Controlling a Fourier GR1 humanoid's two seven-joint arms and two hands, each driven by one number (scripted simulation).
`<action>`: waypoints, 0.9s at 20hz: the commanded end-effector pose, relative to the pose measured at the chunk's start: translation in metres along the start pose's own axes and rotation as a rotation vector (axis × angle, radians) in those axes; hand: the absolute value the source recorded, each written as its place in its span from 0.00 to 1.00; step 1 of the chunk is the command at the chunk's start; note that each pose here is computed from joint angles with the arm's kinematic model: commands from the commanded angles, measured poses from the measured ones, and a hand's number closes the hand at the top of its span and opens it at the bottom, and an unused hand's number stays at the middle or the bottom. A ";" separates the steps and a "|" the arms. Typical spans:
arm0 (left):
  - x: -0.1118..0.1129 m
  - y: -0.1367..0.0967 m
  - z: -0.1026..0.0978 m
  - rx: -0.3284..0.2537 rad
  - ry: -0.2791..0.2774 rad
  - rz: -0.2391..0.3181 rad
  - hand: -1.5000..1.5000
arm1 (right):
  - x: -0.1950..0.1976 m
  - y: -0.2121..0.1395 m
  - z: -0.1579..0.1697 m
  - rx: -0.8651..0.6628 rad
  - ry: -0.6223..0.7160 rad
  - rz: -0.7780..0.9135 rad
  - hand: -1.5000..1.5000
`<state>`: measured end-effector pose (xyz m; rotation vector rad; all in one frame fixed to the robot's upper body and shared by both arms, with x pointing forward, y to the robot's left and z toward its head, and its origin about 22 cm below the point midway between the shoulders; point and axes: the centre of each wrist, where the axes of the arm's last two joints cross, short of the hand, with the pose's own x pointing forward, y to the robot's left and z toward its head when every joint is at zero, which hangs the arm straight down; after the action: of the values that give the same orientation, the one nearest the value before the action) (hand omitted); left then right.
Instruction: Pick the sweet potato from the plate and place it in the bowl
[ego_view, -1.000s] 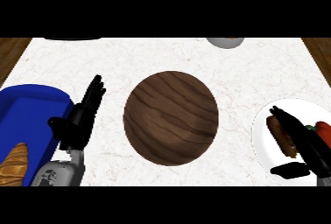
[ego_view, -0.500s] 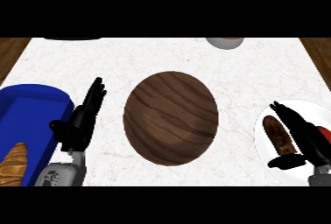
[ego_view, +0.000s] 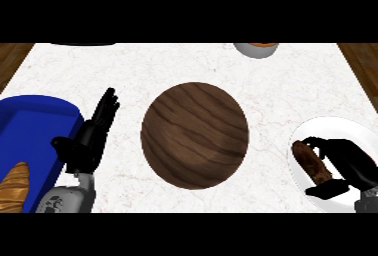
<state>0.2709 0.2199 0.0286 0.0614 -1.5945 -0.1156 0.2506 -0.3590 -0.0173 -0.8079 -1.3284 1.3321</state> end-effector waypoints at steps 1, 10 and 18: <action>-0.006 -0.007 -0.014 0.005 0.005 -0.005 0.50 | 0.010 0.024 -0.002 0.047 -0.029 -0.053 1.00; 0.000 -0.008 -0.001 -0.023 0.004 0.015 0.50 | 0.186 0.089 -0.009 0.129 -0.278 -0.634 1.00; -0.002 0.001 -0.002 0.006 0.023 0.005 0.50 | 0.265 0.045 0.021 -0.128 -0.500 -0.790 1.00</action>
<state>0.2730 0.2177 0.0261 0.0563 -1.5783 -0.1091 0.1764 -0.1575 -0.0356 -0.0617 -1.7058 1.0052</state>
